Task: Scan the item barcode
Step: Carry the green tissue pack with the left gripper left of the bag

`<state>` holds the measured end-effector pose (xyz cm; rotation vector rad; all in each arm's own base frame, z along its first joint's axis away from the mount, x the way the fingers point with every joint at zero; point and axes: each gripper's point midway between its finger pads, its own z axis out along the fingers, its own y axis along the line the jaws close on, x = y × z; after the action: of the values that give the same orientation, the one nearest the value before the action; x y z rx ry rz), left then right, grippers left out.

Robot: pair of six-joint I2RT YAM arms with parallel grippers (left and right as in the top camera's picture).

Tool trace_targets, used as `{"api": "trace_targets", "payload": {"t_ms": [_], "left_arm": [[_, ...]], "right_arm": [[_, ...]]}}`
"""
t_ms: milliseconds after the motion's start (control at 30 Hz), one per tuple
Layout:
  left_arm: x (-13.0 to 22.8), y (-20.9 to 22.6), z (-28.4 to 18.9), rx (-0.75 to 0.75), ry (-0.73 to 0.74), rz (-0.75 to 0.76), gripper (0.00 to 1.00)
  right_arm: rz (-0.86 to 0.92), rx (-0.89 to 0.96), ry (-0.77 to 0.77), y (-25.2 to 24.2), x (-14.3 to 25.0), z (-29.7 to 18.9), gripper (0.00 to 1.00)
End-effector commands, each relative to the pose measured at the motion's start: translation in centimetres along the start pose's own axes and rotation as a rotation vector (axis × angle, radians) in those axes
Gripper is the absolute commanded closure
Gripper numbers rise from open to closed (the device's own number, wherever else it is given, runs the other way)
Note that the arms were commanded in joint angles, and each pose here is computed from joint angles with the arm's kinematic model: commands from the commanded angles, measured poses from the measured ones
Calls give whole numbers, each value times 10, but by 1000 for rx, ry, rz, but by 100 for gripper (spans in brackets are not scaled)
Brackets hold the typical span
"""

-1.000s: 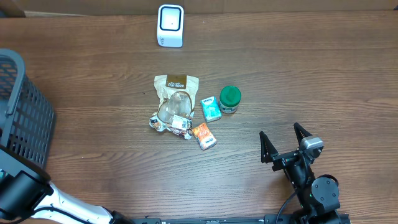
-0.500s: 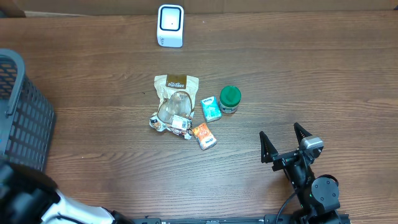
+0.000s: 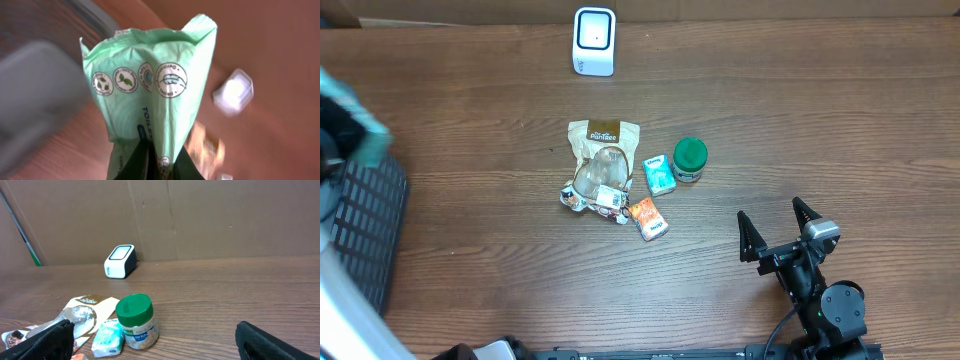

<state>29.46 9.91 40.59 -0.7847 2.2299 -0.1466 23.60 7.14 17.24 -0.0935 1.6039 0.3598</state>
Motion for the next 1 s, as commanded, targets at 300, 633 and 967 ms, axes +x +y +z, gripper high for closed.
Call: {"api": "trace_targets", "payload": {"t_ms": [300, 633, 967], "left_arm": [[152, -25, 126, -219, 415, 428, 96], [246, 0, 215, -194, 482, 413, 96], [266, 6, 229, -169, 490, 380, 65]], "right_arm": [[-7, 5, -4, -1, 2, 0, 0], [-8, 5, -4, -1, 2, 0, 0], [-8, 5, -4, -1, 2, 0, 0]]}}
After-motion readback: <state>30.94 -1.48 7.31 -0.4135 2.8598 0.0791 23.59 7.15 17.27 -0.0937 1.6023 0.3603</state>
